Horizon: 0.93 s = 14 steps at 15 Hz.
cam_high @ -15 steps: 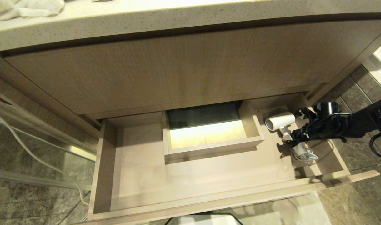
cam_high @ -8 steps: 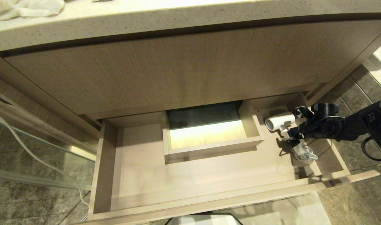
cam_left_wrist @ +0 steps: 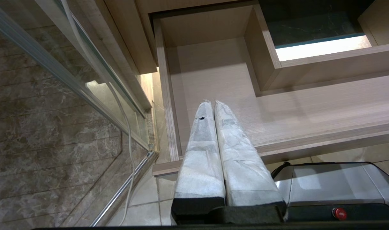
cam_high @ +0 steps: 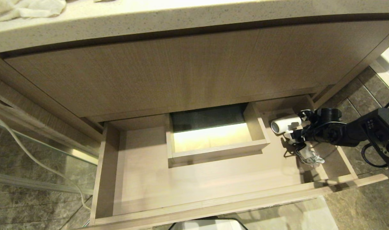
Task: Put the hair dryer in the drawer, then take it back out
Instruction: Take the hairdryer out
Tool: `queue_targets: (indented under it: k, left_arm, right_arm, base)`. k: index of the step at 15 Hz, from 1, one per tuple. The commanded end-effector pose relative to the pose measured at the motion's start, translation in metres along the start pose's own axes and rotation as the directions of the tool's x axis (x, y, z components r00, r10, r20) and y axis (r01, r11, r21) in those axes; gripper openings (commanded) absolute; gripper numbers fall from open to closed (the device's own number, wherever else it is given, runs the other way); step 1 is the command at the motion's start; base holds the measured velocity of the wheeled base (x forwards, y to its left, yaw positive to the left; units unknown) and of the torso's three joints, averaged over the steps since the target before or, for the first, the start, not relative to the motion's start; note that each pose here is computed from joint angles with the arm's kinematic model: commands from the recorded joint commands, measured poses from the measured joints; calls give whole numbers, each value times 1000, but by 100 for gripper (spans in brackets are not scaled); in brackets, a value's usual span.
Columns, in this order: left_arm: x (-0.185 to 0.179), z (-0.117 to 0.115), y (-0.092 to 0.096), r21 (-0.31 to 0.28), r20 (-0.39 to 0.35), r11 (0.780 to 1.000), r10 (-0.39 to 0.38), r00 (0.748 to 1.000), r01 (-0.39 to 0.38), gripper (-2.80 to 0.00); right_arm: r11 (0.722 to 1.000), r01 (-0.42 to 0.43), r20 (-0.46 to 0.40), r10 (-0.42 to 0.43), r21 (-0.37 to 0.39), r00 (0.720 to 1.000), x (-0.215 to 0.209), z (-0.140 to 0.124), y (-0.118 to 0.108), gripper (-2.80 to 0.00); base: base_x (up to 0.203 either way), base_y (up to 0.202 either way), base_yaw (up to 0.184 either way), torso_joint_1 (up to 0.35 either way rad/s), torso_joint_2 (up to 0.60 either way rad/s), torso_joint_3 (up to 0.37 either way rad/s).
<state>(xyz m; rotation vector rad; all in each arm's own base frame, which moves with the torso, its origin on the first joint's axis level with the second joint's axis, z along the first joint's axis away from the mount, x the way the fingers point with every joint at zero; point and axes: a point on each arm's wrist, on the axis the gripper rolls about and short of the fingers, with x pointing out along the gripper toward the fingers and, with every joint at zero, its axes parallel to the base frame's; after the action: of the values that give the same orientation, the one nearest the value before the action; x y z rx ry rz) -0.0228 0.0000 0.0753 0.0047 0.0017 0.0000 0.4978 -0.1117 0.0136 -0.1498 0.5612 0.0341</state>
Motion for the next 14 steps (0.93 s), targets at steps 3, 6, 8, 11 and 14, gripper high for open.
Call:
queue_targets:
  k: [3, 6, 8, 11, 14]
  left_arm:
    - [0, 0, 0, 0, 0, 1000, 0, 1000, 0, -280]
    - [0, 0, 0, 0, 0, 1000, 0, 1000, 0, -280]
    - [0, 0, 0, 0, -1, 1000, 0, 1000, 0, -280]
    - [0, 0, 0, 0, -1, 1000, 0, 1000, 0, -280]
    - [0, 0, 0, 0, -1, 1000, 0, 1000, 0, -280]
  right_arm:
    - [1000, -2, -9, 2, -1, 1000, 6, -7, 1, 0]
    - [1000, -2, -1, 2, -3, 1000, 10, -8, 0, 0]
    - [1000, -3, 1, 3, -3, 1000, 12, -9, 0, 0]
    - [1000, 1, 18, -1, -7, 1000, 18, -12, 1, 0]
    - [1000, -1, 15, 1, -7, 1000, 21, -15, 2, 0]
  base:
    - [0, 0, 0, 0, 0, 0]
    - [0, 0, 0, 0, 0, 0]
    - [0, 0, 0, 0, 0, 0]
    - [0, 0, 0, 0, 0, 0]
    - [0, 0, 0, 0, 0, 0]
